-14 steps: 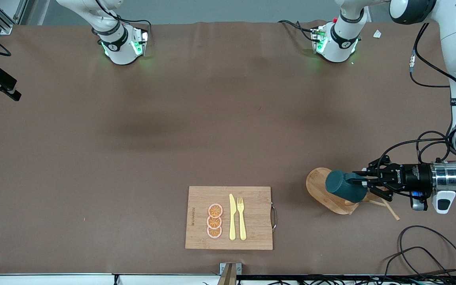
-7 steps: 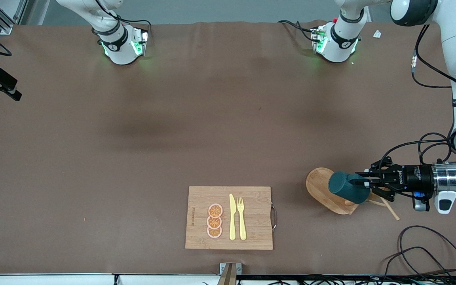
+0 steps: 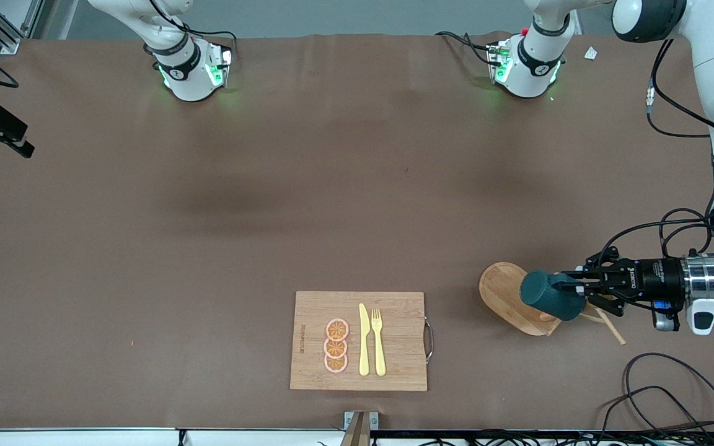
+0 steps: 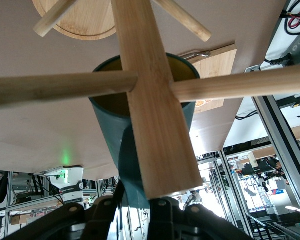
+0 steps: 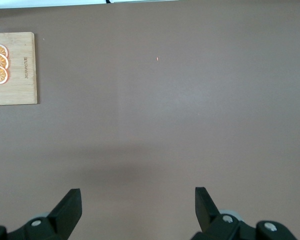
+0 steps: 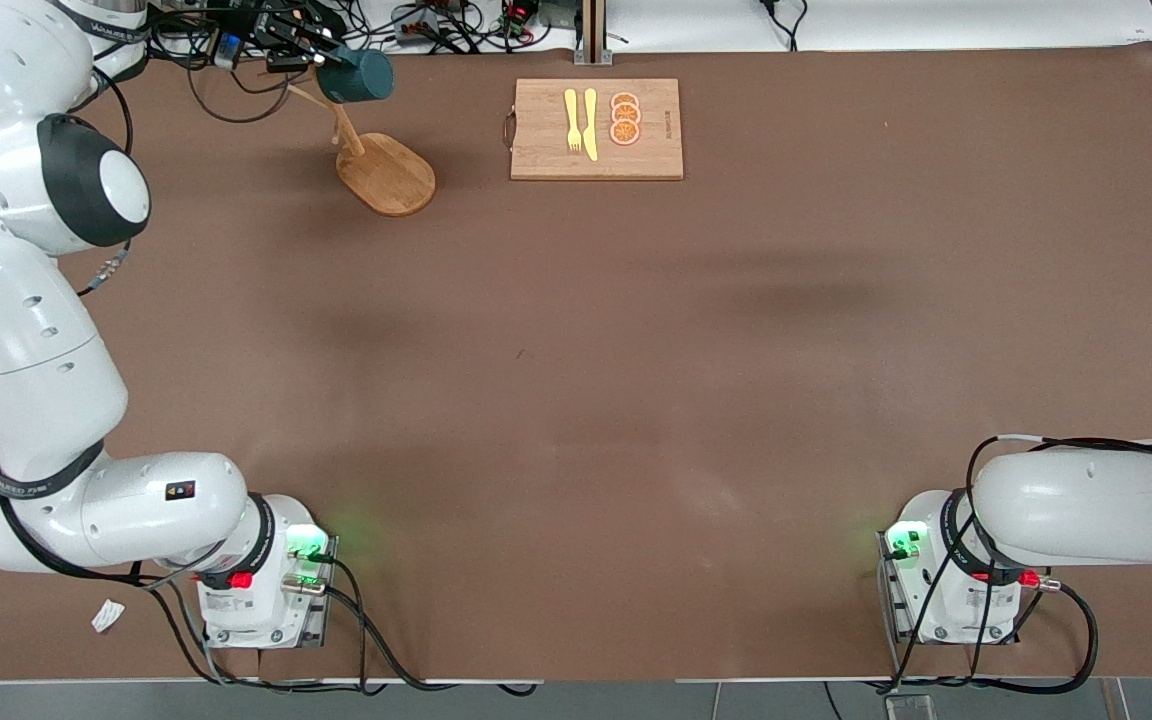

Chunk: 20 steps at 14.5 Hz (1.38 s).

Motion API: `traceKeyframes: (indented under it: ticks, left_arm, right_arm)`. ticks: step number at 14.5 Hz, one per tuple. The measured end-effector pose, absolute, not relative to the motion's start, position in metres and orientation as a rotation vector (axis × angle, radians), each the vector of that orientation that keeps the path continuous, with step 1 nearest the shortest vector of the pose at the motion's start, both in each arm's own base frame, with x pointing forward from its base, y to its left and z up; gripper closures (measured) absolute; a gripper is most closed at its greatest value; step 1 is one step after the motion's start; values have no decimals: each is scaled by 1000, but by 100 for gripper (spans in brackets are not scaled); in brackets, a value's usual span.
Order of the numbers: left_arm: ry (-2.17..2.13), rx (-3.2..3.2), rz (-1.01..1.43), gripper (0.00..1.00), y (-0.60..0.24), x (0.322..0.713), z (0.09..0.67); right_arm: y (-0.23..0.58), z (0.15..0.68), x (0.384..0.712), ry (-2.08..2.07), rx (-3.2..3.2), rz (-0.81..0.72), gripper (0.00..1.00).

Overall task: Pass cup and hang on rack
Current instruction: 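Hang the mug handle on a rack peg with the left gripper, then open the left gripper and lift it away from the mug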

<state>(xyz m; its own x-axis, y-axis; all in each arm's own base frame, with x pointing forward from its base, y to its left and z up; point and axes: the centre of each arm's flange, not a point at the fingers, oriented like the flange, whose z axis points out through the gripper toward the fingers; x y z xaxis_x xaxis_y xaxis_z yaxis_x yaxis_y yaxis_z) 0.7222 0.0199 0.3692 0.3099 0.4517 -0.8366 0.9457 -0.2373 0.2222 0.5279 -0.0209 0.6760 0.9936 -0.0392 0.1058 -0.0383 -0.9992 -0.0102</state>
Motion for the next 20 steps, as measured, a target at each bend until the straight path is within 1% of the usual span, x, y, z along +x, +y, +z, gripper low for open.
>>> traceKeyframes:
  ticks: [4, 5, 6, 8, 10, 11, 12, 13, 16, 18, 20]
  left_arm:
    - [1265, 1826, -829, 79, 26, 723, 364]
    - [1266, 1826, -828, 74, 26, 723, 364]
    - [1266, 1826, -827, 66, 26, 723, 364]
    - [1264, 1829, -823, 42, 23, 724, 365]
    - [1260, 1836, -818, 24, 21, 725, 367]
    - [1257, 1854, -813, 13, 18, 725, 368]
    - [1250, 1882, -805, 4, 14, 725, 372]
    - [1237, 1916, -793, 0, 7, 725, 380]
    - [1157, 2097, -724, 0, -33, 714, 435]
    - [1089, 2250, -655, 0, -66, 696, 487]
    - [1029, 2403, -568, 0, -81, 674, 532]
  right_arm:
    - [-21, 675, 528, 60, -3129, -160, 0]
    - [-21, 675, 527, 60, -3129, -158, 0]
    - [-21, 675, 527, 60, -3129, -157, 0]
    - [-21, 675, 527, 60, -3129, -156, 0]
    - [-21, 675, 527, 60, -3129, -156, 0]
    - [-21, 675, 527, 60, -3129, -156, 0]
    - [-20, 675, 527, 60, -3129, -156, 0]
    - [-20, 675, 527, 59, -3129, -157, 0]
    - [-20, 675, 528, 58, -3129, -158, 0]
    - [-20, 675, 528, 58, -3129, -157, 0]
    - [-20, 675, 528, 58, -3129, -157, 0]
